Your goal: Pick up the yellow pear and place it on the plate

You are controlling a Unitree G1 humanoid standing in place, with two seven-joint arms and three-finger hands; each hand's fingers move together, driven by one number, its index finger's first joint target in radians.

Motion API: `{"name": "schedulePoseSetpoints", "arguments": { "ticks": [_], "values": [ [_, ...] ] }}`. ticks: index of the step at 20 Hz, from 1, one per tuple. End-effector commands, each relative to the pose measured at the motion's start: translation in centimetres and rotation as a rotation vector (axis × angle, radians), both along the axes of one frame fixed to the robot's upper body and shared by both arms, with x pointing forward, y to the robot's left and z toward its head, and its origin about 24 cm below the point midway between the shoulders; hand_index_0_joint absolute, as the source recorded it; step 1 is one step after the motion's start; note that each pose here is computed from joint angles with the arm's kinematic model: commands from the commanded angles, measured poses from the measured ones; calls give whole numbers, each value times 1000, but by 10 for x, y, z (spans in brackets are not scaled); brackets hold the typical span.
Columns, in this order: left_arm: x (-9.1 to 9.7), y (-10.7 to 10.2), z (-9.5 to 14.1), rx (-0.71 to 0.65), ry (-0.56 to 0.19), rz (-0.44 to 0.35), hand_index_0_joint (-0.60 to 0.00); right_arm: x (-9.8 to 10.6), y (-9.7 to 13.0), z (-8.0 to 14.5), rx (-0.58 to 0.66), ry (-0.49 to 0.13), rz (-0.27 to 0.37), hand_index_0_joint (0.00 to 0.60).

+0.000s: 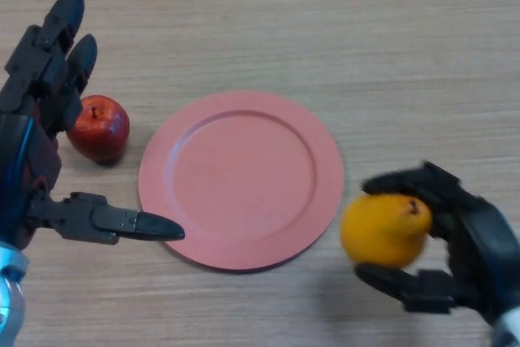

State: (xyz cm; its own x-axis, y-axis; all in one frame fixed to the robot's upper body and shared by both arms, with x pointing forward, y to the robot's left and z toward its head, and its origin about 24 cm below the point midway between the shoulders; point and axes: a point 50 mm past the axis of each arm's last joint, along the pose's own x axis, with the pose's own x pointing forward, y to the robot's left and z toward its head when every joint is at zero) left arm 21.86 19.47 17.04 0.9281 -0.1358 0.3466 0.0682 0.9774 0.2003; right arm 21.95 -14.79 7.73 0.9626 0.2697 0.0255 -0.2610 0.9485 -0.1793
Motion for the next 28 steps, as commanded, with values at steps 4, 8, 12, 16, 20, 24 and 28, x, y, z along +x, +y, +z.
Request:
{"name": "schedulePoseSetpoints", "arguments": {
  "ticks": [4,8,12,16,20,24,28],
  "values": [
    [-15,6,33,29,-217,8,0,29,38,51,20,-289,76,600],
    [-19,10,33,16,-213,3,0,57,60,44,-72,-302,23,600],
    [-23,13,33,14,-258,27,0,75,78,33,-111,-246,-21,600],
    [-25,15,32,14,-244,24,0,95,83,9,-165,-162,-129,600],
    [-26,16,33,16,-234,33,0,98,88,-2,-194,-94,-111,600],
    [-27,18,32,2,-236,47,0,97,92,2,-195,-108,-52,401],
    [-30,17,32,3,-231,43,0,84,95,36,-87,-161,31,0]
  ]
}}
